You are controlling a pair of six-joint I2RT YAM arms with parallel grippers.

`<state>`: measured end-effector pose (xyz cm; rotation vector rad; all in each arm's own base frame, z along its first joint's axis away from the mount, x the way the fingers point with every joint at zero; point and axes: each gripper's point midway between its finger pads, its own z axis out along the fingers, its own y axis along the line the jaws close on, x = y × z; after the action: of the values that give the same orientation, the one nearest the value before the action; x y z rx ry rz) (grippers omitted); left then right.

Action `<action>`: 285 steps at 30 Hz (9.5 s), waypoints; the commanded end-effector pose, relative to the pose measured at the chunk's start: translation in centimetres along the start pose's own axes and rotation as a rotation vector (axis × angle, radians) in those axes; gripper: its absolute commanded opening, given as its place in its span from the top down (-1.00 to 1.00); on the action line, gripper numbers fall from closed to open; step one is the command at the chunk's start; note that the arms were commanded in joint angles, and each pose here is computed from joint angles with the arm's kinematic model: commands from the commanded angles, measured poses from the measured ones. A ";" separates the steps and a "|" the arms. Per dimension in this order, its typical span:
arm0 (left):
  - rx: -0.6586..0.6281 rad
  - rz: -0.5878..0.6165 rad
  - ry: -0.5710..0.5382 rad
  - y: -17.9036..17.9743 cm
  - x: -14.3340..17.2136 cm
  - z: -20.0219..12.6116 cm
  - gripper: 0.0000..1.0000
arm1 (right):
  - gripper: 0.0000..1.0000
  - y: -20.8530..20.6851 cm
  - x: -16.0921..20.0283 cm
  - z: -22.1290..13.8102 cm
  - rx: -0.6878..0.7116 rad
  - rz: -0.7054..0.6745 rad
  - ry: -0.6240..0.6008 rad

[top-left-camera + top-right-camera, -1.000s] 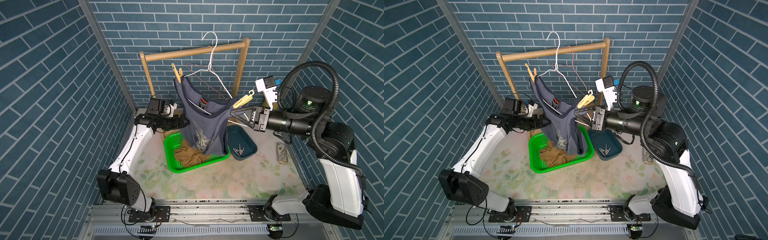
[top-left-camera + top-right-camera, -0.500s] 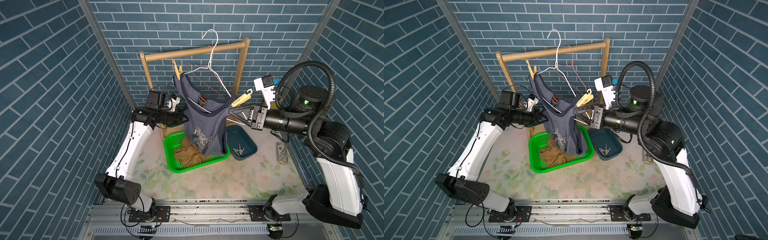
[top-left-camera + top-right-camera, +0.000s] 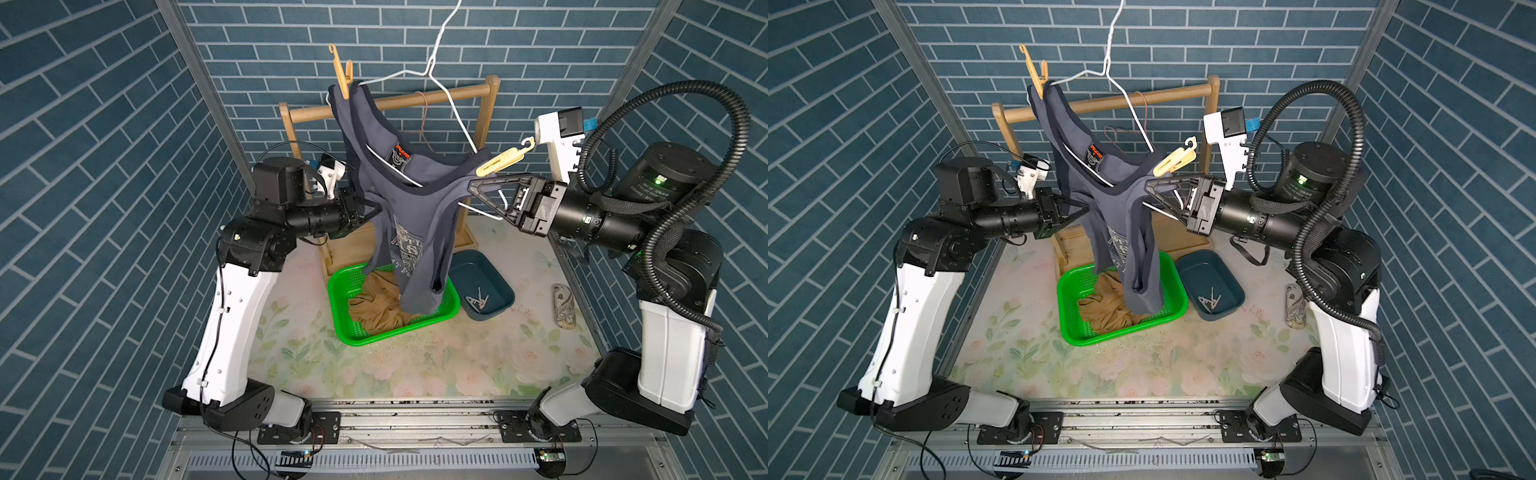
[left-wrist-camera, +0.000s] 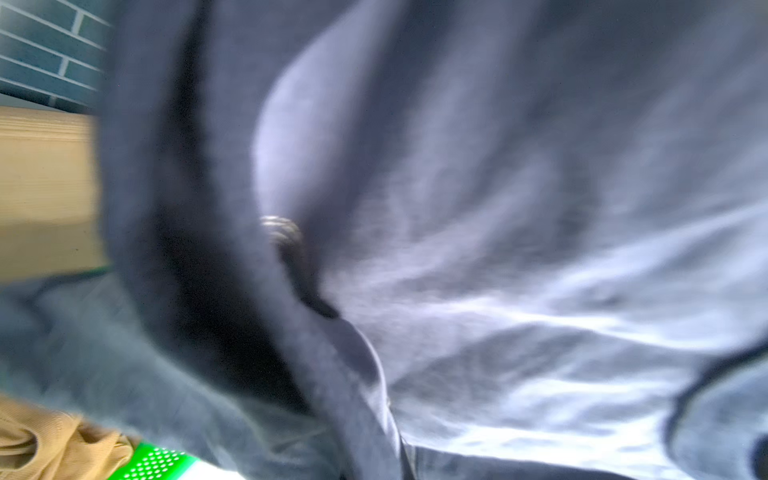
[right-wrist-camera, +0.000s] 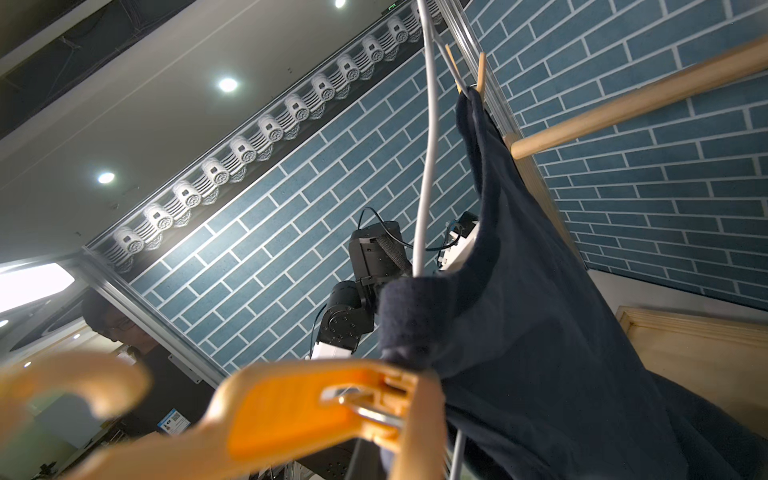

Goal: Remove the clothespins securing tank tops to the hanger
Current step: Place the tank top in the basket, then remove the clothespin from the hanger, then place the clothespin in the storage box.

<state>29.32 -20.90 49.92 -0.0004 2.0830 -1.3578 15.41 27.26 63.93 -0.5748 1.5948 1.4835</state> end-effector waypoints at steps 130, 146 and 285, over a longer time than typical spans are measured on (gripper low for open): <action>-0.783 -0.605 0.054 27.0 1.3 -6.5 -0.89 | 1.00 -14.9 23.0 7.0 0.469 -0.394 0.835; -0.695 -0.742 0.167 30.9 2.8 -3.4 -0.59 | 1.00 -13.1 24.2 7.8 0.562 -0.625 0.839; -0.509 0.098 0.267 10.3 15.2 22.8 0.51 | 1.00 -16.4 5.6 -14.4 0.961 -0.086 -0.134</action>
<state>32.23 -38.50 26.69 0.0124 2.6188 -0.7503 20.85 13.03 45.94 -0.0318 2.0139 0.5929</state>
